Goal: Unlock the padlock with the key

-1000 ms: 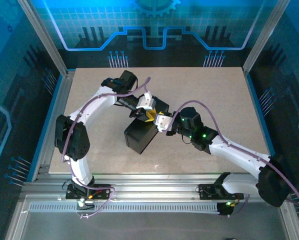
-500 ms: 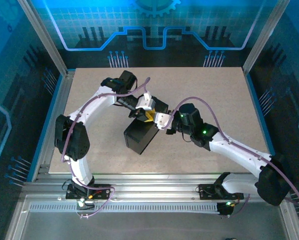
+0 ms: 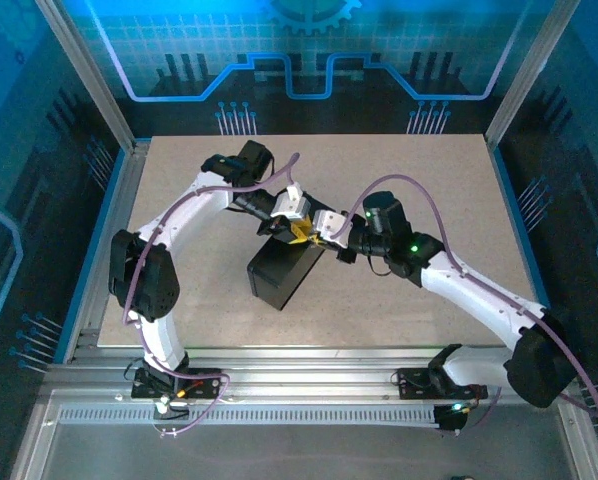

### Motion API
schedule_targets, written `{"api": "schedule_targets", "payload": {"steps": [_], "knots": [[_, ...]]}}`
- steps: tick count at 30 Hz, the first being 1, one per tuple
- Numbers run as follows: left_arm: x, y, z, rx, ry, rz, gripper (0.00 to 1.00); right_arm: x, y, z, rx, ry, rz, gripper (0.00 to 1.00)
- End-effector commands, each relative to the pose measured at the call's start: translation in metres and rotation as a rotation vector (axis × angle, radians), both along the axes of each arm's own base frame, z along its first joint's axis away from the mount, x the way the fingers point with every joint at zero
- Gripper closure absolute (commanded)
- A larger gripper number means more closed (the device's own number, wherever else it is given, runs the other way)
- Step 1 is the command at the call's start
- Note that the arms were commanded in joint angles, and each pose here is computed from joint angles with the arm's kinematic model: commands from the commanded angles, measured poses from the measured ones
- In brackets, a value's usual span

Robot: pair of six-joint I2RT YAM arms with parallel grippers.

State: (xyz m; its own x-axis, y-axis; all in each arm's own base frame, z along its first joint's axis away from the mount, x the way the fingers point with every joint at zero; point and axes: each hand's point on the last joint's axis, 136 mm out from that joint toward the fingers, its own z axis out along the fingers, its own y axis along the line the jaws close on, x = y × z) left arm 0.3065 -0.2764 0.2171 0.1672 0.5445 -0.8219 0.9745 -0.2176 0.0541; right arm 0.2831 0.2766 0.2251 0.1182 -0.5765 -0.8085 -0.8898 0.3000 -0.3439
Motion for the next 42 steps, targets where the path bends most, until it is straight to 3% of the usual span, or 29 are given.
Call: {"api": "schedule_targets", "payload": {"steps": [1, 6, 12, 18, 22, 32, 37, 42], "knots": [[-0.004, -0.011, 0.031, -0.115, -0.052, -0.055, 0.89, -0.006, 0.010, 0.013, 0.076, 0.102, 0.024, 0.93], [-0.002, -0.011, 0.032, -0.116, -0.057, -0.051, 0.87, -0.005, 0.009, 0.013, 0.128, 0.227, -0.007, 0.95], [0.007, -0.013, 0.027, -0.113, -0.087, -0.013, 0.66, 0.006, 0.000, 0.003, 0.202, 0.389, -0.094, 0.95], [0.012, -0.010, 0.022, -0.087, -0.093, 0.013, 0.62, 0.008, -0.009, -0.014, 0.169, 0.394, -0.117, 0.88], [0.011, -0.011, 0.024, -0.089, -0.084, 0.012, 0.51, 0.014, -0.014, -0.020, 0.148, 0.387, -0.137, 0.83], [0.023, -0.004, 0.044, -0.154, -0.073, 0.076, 0.49, 0.021, -0.016, -0.007, 0.218, 0.401, -0.165, 0.77], [0.030, 0.006, 0.070, -0.262, -0.045, 0.125, 0.47, 0.019, -0.010, 0.000, 0.231, 0.423, -0.161, 0.70], [0.042, 0.012, 0.070, -0.248, -0.001, 0.218, 0.45, 0.012, 0.002, 0.004, 0.244, 0.422, -0.128, 0.59]]}}
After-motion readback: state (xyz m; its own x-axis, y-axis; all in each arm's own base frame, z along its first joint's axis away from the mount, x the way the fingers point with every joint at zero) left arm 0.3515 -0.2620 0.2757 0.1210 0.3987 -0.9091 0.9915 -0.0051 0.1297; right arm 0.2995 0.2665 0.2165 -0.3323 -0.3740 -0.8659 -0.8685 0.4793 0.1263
